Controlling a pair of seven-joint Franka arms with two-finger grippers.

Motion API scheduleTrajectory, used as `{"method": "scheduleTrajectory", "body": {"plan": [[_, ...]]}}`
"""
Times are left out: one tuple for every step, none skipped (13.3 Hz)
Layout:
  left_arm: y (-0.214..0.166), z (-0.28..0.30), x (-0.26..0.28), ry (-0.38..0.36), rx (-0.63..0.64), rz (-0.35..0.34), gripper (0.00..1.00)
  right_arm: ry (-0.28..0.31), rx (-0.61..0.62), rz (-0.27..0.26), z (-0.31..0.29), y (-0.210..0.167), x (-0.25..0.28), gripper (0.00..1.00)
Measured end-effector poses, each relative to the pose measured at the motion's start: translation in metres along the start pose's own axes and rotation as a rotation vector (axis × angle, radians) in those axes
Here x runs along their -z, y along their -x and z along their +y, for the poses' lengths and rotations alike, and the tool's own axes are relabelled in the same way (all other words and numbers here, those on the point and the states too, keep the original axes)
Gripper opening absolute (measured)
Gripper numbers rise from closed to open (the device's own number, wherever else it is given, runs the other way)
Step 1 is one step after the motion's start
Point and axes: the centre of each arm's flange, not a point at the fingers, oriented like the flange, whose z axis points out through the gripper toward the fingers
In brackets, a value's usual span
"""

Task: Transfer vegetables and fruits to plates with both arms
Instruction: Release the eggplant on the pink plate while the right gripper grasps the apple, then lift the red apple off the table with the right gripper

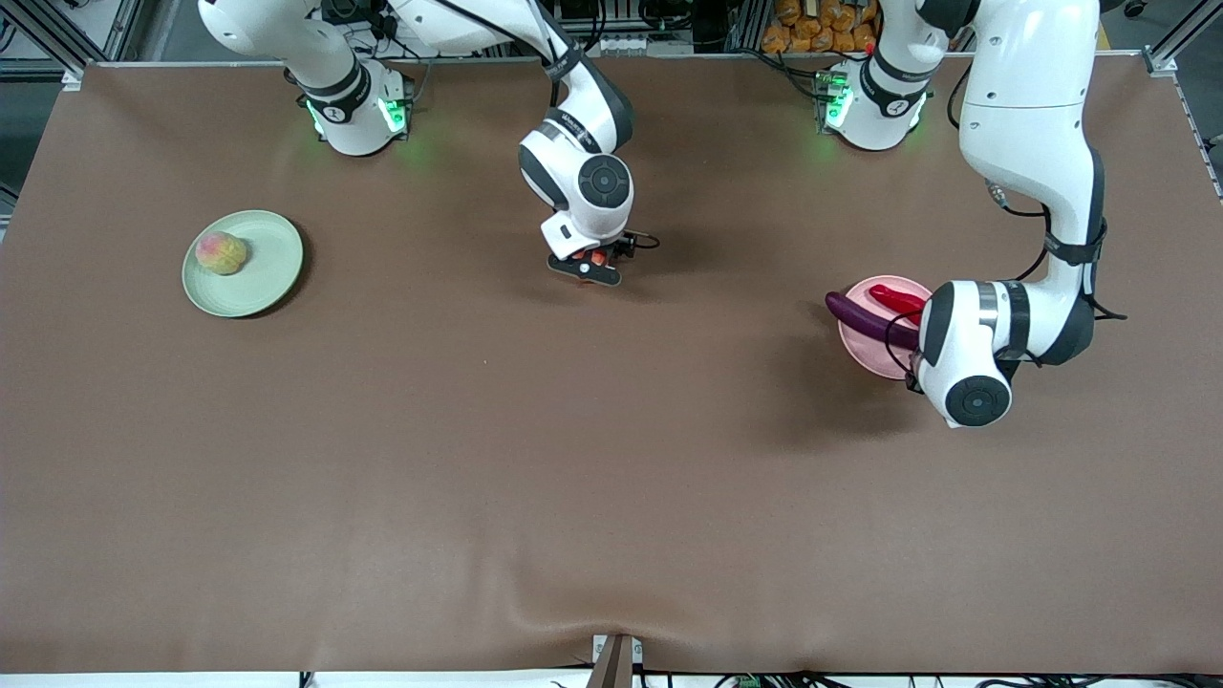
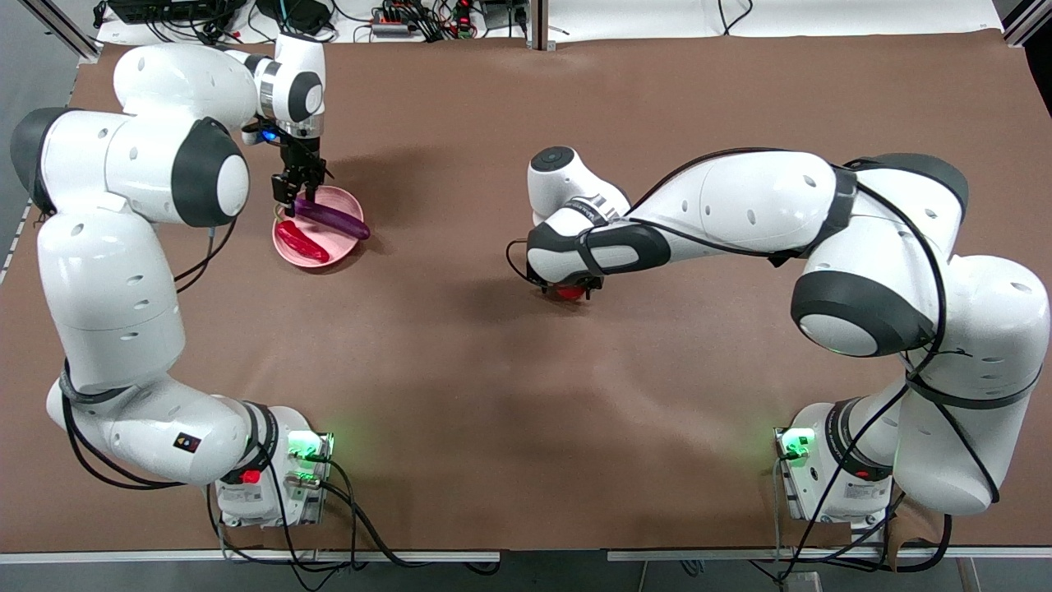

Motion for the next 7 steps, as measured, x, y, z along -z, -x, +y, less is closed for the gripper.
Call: {"method": "scheduleTrajectory", "body": {"plan": [[0.001, 0.000, 0.000, 0.000, -0.002, 0.000, 0.89, 0.002, 0.002, 0.002, -0.001, 0.000, -0.003, 0.83], [0.002, 0.001, 0.000, -0.001, -0.003, 0.001, 0.99, 0.001, 0.003, 0.003, -0.001, 0.000, -0.003, 0.70], [0.002, 0.001, -0.001, -0.001, -0.003, 0.001, 1.00, -0.004, 0.003, 0.006, -0.003, -0.001, 0.000, 0.64], [0.002, 0.001, 0.000, -0.001, -0.003, 0.001, 1.00, -0.005, 0.001, 0.007, -0.004, -0.003, 0.005, 0.55], [0.002, 0.001, 0.000, 0.000, -0.003, 0.002, 1.00, 0.006, -0.004, 0.000, -0.004, -0.007, 0.011, 0.46], [0.002, 0.001, 0.001, 0.001, -0.003, 0.002, 1.00, 0.030, -0.012, -0.018, -0.003, -0.012, 0.020, 0.34], [0.002, 0.001, 0.001, 0.001, -0.003, 0.002, 1.00, 0.056, -0.023, -0.040, 0.000, -0.020, 0.033, 0.22]]}}
